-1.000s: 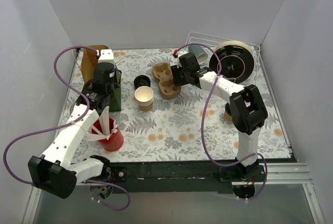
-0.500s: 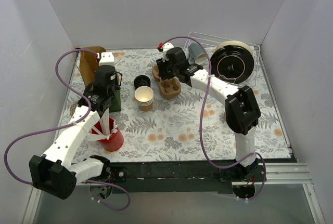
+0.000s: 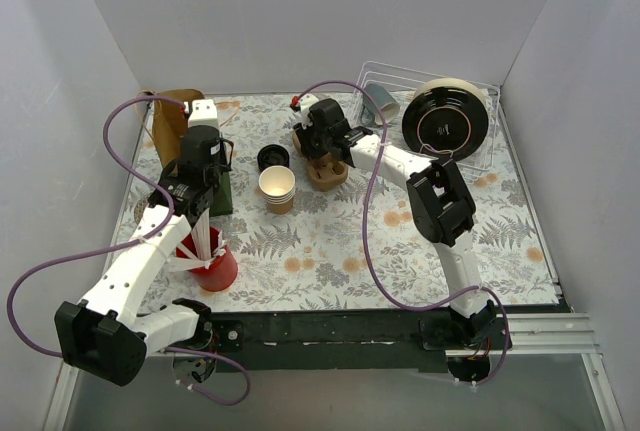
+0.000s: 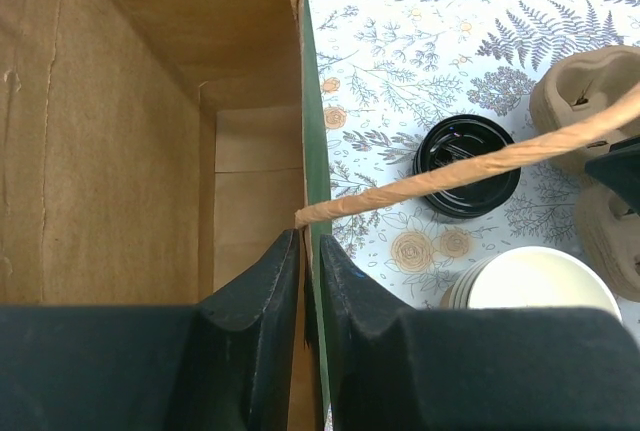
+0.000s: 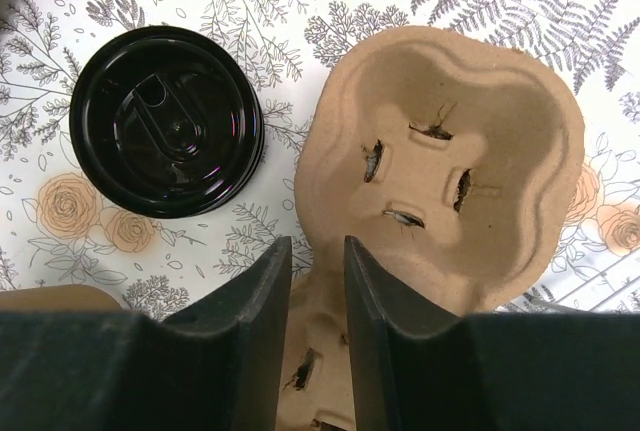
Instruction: Pack the takeout coffee
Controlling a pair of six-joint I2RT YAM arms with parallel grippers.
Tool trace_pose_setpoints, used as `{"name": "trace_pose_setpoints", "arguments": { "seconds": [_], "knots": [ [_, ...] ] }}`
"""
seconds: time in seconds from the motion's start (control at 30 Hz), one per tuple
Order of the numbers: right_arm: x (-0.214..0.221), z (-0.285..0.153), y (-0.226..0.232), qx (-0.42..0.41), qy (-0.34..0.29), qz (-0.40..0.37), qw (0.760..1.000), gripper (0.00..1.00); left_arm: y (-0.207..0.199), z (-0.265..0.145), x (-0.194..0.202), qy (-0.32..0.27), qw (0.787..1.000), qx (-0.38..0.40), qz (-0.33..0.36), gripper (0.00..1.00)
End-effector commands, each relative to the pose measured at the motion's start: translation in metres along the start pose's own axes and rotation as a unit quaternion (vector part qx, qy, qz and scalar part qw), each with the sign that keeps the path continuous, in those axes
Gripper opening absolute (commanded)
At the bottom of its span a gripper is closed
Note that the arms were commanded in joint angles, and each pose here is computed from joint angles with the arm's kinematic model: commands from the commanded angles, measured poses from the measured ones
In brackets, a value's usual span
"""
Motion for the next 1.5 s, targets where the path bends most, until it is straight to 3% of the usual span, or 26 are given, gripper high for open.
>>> {"name": "trace_pose_setpoints", "arguments": {
  "seconds": [0.0,0.27,0.4,0.57,0.7,0.9,1.2,1.3,1.43,1.47],
  "knots": [
    [-0.022,0.0,-0.001,0.004,-0.026,-0.026,0.999,0.34,0.002,-0.006,-0.007,-0.014,1.0,0.003,-0.009,0.15],
    [-0.008,0.01,-0.001,0.008,-0.001,-0.025,1.0,0.33,0.003,-0.006,-0.006,-0.015,1.0,-0.001,-0.007,0.15],
    [-0.008,0.008,-0.005,0.02,0.002,-0.022,1.0,0.24,0.003,-0.007,-0.008,-0.017,1.0,-0.001,-0.008,0.15],
    [-0.019,0.0,-0.003,0.015,-0.013,-0.018,1.0,0.28,0.003,-0.004,-0.004,-0.012,1.0,-0.003,-0.006,0.15],
    [-0.027,-0.006,-0.003,0.012,-0.025,-0.022,0.999,0.11,0.003,-0.004,-0.005,-0.012,1.0,-0.002,-0.007,0.15],
    [-0.041,-0.024,-0.001,0.005,-0.046,-0.017,0.999,0.15,0.002,-0.002,-0.003,-0.008,1.0,-0.001,-0.006,0.15],
    [-0.066,-0.043,0.003,-0.018,-0.098,-0.006,0.995,0.13,0.002,-0.003,-0.004,-0.009,1.0,0.0,-0.006,0.15],
    [-0.054,-0.034,0.004,-0.021,-0.086,-0.001,0.996,0.12,0.001,-0.003,-0.004,-0.009,1.0,0.001,-0.008,0.15],
    [-0.042,-0.028,0.0,-0.001,-0.057,-0.011,0.998,0.02,0.0,-0.003,-0.004,-0.008,1.0,0.003,-0.006,0.15],
    [-0.043,-0.033,-0.009,0.032,-0.039,-0.011,0.999,0.03,0.0,-0.002,-0.004,-0.007,1.0,0.002,-0.006,0.15]
  ]
}}
Point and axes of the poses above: each gripper's point midway between its finger pads, its own z axis out along the fingers, its own y axis along the line the jaws close on, x = y × z, the point moved 2 cm from there along -z, back along the fingers, and after that the axes turned 11 degrees about -z, right-handed, at the moved point
